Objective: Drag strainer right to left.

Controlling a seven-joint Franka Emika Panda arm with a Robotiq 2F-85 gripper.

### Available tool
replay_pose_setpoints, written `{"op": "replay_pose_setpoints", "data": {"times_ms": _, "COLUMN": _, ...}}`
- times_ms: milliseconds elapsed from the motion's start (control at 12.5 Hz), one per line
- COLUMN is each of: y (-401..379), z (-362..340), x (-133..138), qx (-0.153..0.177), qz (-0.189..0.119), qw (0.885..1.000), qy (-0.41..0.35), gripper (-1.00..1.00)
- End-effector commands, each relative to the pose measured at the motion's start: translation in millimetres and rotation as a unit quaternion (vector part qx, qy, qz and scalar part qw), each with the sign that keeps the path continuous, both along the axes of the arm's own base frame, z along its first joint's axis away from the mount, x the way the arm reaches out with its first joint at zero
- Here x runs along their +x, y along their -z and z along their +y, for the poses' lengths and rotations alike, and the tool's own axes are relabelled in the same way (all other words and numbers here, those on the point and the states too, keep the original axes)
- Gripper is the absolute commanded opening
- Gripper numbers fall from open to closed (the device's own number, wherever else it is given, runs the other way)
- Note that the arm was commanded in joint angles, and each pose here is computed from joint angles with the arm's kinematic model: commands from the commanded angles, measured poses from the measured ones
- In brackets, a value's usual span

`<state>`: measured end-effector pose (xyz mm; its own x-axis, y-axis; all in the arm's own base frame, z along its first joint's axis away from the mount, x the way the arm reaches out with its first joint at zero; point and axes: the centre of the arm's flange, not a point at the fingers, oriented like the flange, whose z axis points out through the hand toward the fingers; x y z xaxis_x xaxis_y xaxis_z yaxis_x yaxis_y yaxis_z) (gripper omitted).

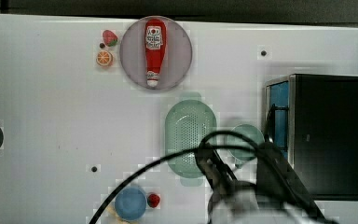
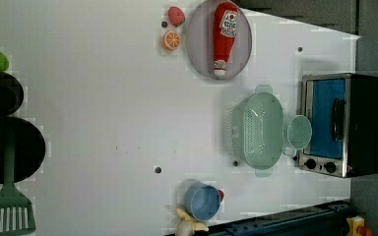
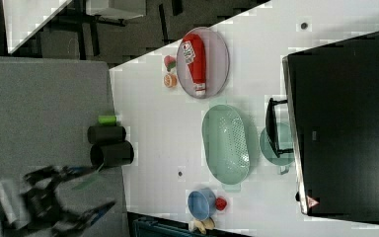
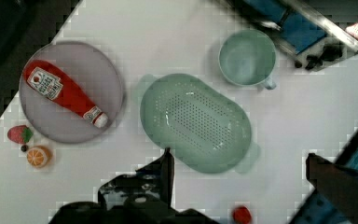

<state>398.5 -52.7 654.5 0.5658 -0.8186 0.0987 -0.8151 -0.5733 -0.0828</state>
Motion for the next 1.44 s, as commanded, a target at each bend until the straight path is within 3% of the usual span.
{"op": "replay_pose_setpoints", "data": {"times_ms": 80, "y": 147, "z": 24, "x": 34, "qx": 0.001, "qz": 0.105, "qw": 0.994, "qy": -0.009, "gripper": 1.00}}
{"op": "replay_pose_setpoints", "data": {"times_ms": 400, "y": 231, "z": 28, "x": 51, "qx": 0.004, "qz": 0.066, "qw": 0.995, "qy": 0.070, "gripper": 1.00}}
{"op": "replay_pose_setpoints", "data": {"times_ms": 800, "y": 340, "z": 36, "x": 62, "qx": 0.011, "qz": 0.069, "qw": 0.975, "qy": 0.209, "gripper": 1.00}}
{"op": "replay_pose_setpoints", "data": {"times_ms": 1120, "y": 418, "z": 40, "x": 69, "qx": 0.011, "qz": 0.085, "qw": 0.971, "qy": 0.223, "gripper": 1.00}}
{"op": "replay_pose_setpoints", "data": {"times_ms": 1440, "y": 473, "z": 46, "x": 69, "qx": 0.016, "qz": 0.077, "qw": 0.964, "qy": 0.255, "gripper": 1.00}}
